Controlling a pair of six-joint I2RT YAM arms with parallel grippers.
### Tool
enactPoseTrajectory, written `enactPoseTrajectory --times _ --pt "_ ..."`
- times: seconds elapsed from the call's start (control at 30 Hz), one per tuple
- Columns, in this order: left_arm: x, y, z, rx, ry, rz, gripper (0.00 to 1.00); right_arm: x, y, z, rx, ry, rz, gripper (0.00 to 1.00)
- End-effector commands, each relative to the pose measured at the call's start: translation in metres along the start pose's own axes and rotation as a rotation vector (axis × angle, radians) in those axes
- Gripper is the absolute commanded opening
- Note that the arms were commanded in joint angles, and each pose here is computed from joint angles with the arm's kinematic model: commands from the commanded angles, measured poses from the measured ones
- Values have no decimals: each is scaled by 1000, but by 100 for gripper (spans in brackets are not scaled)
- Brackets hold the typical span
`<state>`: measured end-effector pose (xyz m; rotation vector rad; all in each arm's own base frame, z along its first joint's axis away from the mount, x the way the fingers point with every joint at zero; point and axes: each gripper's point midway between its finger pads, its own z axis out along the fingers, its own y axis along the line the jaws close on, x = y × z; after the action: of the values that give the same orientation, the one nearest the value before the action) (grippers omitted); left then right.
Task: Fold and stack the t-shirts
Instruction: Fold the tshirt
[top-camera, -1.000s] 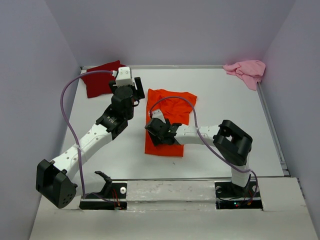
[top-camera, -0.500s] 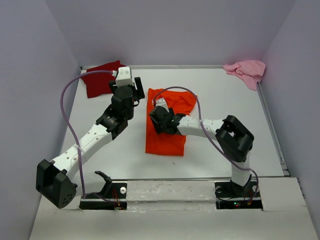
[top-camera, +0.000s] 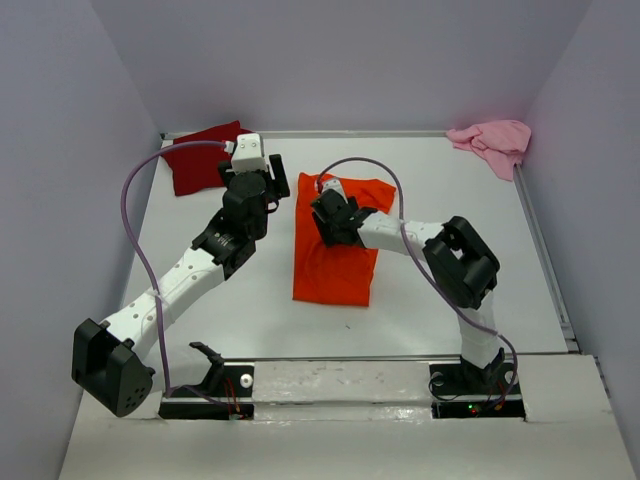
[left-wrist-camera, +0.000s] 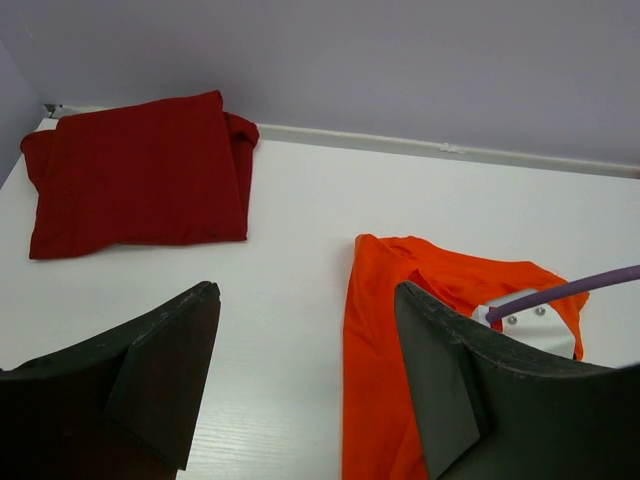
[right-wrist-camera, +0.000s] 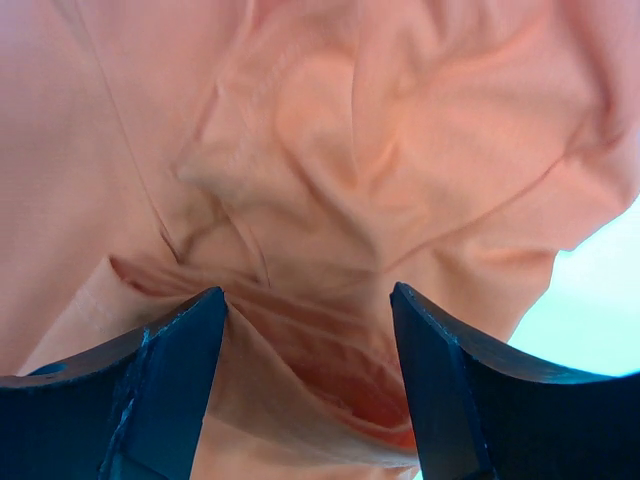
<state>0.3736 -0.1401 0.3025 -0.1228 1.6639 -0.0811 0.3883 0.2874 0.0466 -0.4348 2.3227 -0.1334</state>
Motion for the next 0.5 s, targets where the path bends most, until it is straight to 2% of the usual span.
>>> enactPoseTrajectory --times 0.0,0.27,0.47 --pt "-25 0 -2 6 -62 -37 80 -48 -1 0 4 -113 -11 73" --pt "-22 -2 -1 12 -55 -35 80 -86 0 -5 -13 -181 -26 73" --pt "-18 -2 0 11 -40 -32 80 -94 -8 -40 -64 -208 40 72"
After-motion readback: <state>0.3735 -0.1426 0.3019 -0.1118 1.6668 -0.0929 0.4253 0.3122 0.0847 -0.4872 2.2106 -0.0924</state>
